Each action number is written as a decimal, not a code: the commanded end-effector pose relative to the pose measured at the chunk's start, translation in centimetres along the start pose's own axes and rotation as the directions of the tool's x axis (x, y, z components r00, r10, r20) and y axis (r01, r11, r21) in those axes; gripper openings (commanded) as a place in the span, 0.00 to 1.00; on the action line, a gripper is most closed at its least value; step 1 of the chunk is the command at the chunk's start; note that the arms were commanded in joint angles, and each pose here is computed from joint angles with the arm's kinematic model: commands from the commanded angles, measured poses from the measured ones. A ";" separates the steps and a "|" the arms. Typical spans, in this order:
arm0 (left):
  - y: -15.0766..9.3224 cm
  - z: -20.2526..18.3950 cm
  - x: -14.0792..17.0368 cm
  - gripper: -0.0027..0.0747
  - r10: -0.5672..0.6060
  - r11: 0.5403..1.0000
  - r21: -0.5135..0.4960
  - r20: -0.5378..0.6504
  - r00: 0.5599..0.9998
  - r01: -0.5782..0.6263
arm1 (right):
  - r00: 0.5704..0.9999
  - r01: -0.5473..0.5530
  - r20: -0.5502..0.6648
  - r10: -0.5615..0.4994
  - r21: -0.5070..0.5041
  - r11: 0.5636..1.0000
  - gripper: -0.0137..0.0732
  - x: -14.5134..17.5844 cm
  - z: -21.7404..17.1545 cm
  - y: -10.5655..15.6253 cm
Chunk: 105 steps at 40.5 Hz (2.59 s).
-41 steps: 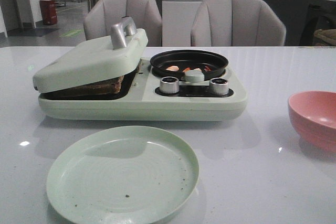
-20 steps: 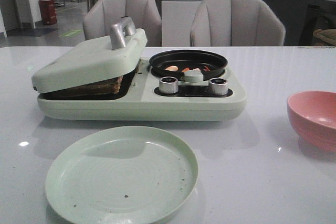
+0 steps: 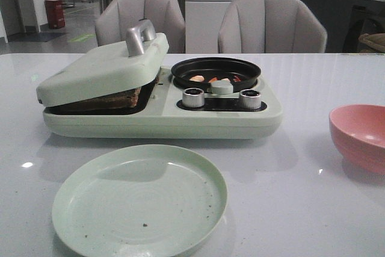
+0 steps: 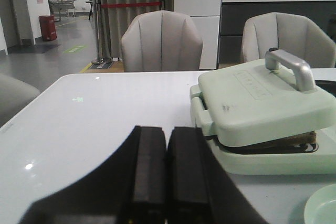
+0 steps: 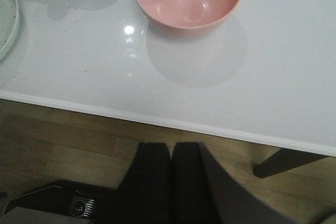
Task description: Make breakfast with bread and shrimp
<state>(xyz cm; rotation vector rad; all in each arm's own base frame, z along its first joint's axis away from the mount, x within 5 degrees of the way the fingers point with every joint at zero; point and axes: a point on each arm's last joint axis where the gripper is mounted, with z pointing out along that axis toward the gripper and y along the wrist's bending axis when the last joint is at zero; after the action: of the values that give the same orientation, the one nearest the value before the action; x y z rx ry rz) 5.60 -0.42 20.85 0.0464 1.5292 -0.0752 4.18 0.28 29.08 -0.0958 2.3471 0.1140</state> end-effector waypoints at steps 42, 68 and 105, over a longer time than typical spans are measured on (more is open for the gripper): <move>-0.1 -0.1 0.1 0.16 -0.065 0.998 0.024 0.078 0.995 0.064 | 0.997 0.010 0.071 -0.010 -0.007 1.000 0.17 -1.0 -0.4 0.1; -0.1 -0.1 0.1 0.16 -0.065 0.998 0.024 0.077 0.995 0.064 | 0.997 0.010 0.071 -0.010 -0.007 1.000 0.17 -1.0 -0.4 0.1; -0.1 -0.1 0.1 0.17 -0.065 0.998 0.024 0.077 0.995 0.064 | 0.745 -0.001 0.660 -0.094 0.141 0.990 0.18 0.4 -0.6 0.3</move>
<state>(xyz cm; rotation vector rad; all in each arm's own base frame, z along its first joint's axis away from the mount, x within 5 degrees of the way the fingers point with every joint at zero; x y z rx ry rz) 5.59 -0.51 20.91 0.0203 1.5239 -0.1275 3.15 0.74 28.35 -0.0583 1.7726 0.0191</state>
